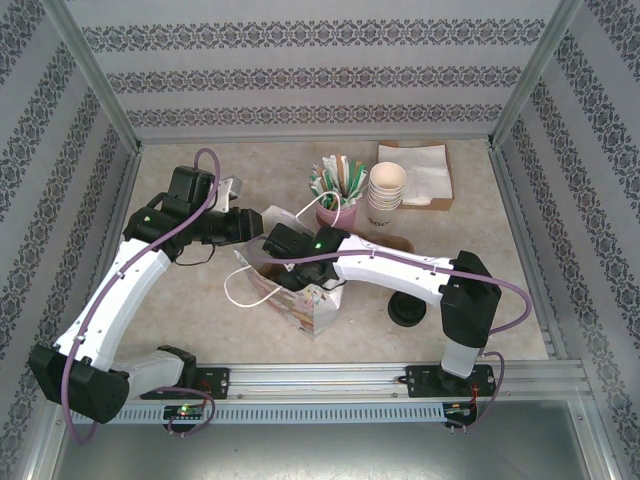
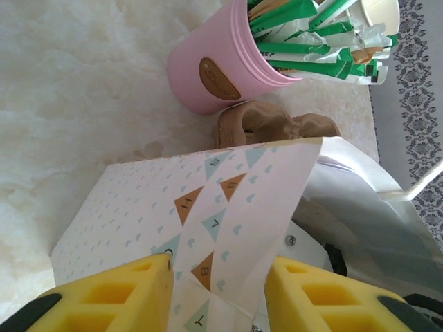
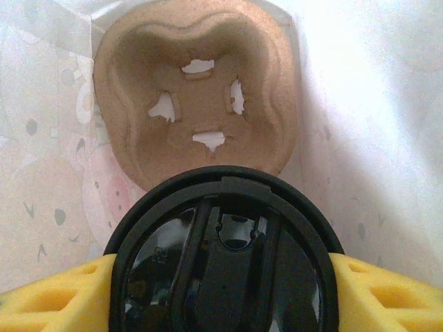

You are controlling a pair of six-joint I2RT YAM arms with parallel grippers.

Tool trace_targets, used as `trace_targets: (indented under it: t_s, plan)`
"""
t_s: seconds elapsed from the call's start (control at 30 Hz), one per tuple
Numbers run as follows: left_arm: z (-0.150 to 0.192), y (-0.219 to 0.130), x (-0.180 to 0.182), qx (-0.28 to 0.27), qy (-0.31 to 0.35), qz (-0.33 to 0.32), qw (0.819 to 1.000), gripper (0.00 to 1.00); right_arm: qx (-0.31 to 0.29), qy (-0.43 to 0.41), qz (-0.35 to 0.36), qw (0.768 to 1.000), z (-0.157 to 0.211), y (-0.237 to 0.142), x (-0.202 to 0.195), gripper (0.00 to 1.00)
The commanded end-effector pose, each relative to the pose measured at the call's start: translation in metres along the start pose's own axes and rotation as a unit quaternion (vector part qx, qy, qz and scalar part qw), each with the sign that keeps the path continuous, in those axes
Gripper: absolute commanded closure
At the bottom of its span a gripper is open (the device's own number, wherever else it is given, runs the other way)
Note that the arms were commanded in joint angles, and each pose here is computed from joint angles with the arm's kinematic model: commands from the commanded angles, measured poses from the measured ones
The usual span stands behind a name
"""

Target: Pack the takeout coffee

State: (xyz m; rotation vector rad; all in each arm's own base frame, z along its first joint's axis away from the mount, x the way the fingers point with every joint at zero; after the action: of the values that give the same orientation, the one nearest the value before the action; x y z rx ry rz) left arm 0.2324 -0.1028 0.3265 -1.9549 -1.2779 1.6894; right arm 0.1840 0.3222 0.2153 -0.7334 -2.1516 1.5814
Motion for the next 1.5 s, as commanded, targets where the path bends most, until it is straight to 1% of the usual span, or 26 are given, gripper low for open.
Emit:
trace_targets:
  t_s: [0.0, 0.13, 0.23, 0.4, 0.7, 0.83, 0.97, 1.03, 1.17, 1.47]
  plan:
    - [0.008, -0.001, 0.003, 0.016, 0.011, -0.02, 1.0, 0.6, 0.166, 0.011, 0.006, 0.986, 0.046, 0.022, -0.005, 0.33]
    - [0.008, 0.001, 0.003, 0.018, 0.011, -0.026, 0.999, 0.61, 0.149, 0.019, 0.001, 0.989, 0.042, 0.012, -0.007, 0.31]
    - [0.008, 0.001, 0.002, 0.02, 0.013, -0.026, 0.999, 0.61, 0.139, 0.023, -0.003, 0.99, 0.038, 0.007, -0.009, 0.25]
    - [0.007, 0.003, 0.002, 0.023, 0.013, -0.027, 0.999, 0.61, 0.135, 0.027, -0.003, 0.991, 0.034, 0.002, -0.009, 0.19]
    - [0.008, 0.004, 0.001, 0.027, 0.015, -0.029, 0.999, 0.61, 0.118, 0.037, -0.008, 0.992, 0.028, -0.013, -0.011, 0.17]
    - [0.008, 0.005, 0.002, 0.029, 0.016, -0.032, 0.999, 0.61, 0.112, 0.042, -0.011, 0.993, 0.027, -0.016, -0.012, 0.17]
    - [0.008, 0.005, 0.002, 0.028, 0.017, -0.034, 0.999, 0.61, 0.117, 0.044, -0.009, 0.992, 0.027, -0.015, -0.014, 0.26]
    - [0.008, 0.007, 0.003, 0.03, 0.015, -0.036, 0.999, 0.61, 0.124, 0.045, -0.008, 0.991, 0.028, -0.013, -0.014, 0.28]
    - [0.007, 0.007, 0.002, 0.029, 0.017, -0.037, 0.999, 0.61, 0.128, 0.045, -0.012, 0.991, 0.029, -0.011, -0.014, 0.27]
    - [0.006, 0.006, 0.0, 0.028, 0.018, -0.036, 0.999, 0.62, 0.113, 0.042, -0.008, 0.993, 0.025, -0.023, -0.014, 0.26]
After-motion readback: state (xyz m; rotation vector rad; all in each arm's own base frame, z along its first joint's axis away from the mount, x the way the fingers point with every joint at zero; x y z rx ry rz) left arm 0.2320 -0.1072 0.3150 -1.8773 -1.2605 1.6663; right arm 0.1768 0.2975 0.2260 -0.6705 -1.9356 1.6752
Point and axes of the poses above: each hand's point on the last joint's axis, 136 mm out from that joint toward the fingers, its own y axis out along the fingers, its own x axis along the line the jaws close on, z = x × y, the point moved 10 cm from there along -y, back along the fingers, and after that the axes turned 13 degrees about -y, right-handed, at the moved point
